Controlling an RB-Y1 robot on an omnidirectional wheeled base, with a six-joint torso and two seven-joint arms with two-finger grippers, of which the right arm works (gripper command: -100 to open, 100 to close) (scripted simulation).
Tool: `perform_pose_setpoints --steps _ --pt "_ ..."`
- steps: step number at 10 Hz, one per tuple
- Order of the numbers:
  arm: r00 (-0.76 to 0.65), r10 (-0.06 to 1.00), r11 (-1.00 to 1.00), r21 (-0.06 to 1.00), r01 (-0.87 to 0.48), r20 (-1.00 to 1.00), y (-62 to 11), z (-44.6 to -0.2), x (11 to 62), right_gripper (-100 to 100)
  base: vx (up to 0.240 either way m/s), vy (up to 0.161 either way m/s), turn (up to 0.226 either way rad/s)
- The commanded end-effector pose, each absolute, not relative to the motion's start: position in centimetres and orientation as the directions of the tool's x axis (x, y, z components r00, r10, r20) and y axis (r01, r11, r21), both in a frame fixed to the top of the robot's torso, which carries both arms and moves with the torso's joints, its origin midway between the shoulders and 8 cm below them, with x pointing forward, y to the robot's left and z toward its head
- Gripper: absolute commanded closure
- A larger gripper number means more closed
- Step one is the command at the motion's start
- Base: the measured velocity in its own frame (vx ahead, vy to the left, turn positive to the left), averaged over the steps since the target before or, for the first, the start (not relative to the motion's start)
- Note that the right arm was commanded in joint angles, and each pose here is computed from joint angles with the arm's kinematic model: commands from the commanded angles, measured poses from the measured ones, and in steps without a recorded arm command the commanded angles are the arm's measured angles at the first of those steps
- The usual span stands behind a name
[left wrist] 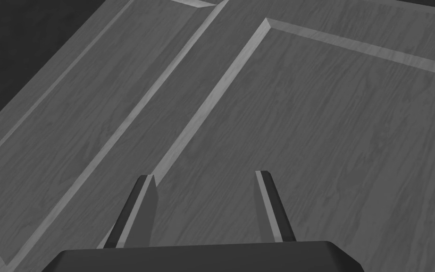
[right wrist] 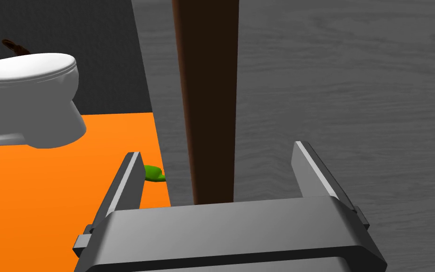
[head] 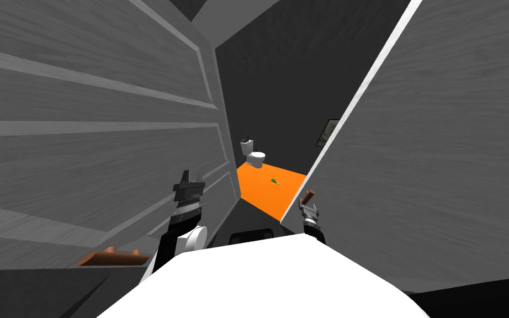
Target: Pull the door open
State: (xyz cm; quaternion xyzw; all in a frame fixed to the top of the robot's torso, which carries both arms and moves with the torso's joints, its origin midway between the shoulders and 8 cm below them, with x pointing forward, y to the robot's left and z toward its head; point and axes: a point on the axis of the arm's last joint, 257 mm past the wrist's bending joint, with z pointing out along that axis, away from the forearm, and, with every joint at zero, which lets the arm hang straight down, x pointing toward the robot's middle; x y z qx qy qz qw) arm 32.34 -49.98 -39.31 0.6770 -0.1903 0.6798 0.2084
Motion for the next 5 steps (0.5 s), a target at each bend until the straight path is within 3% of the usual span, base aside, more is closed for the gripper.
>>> perform_pose_setpoints --steps 1,3,4,5 --pt "0.001 0.024 -0.838 0.021 -0.545 1.000 -51.11 -39.21 31.55 -100 0.134 -0.005 0.026" --pt "0.003 0.026 -0.838 0.024 -0.545 1.000 -51.26 -39.21 31.56 -100 0.127 -0.011 0.013" --pt "0.003 0.026 -0.838 0.024 -0.545 1.000 -51.26 -39.21 31.56 100 -0.013 0.001 -0.002" --pt "0.003 0.026 -0.838 0.024 -0.545 1.000 -51.26 -39.21 31.56 100 -0.030 -0.003 -0.015"
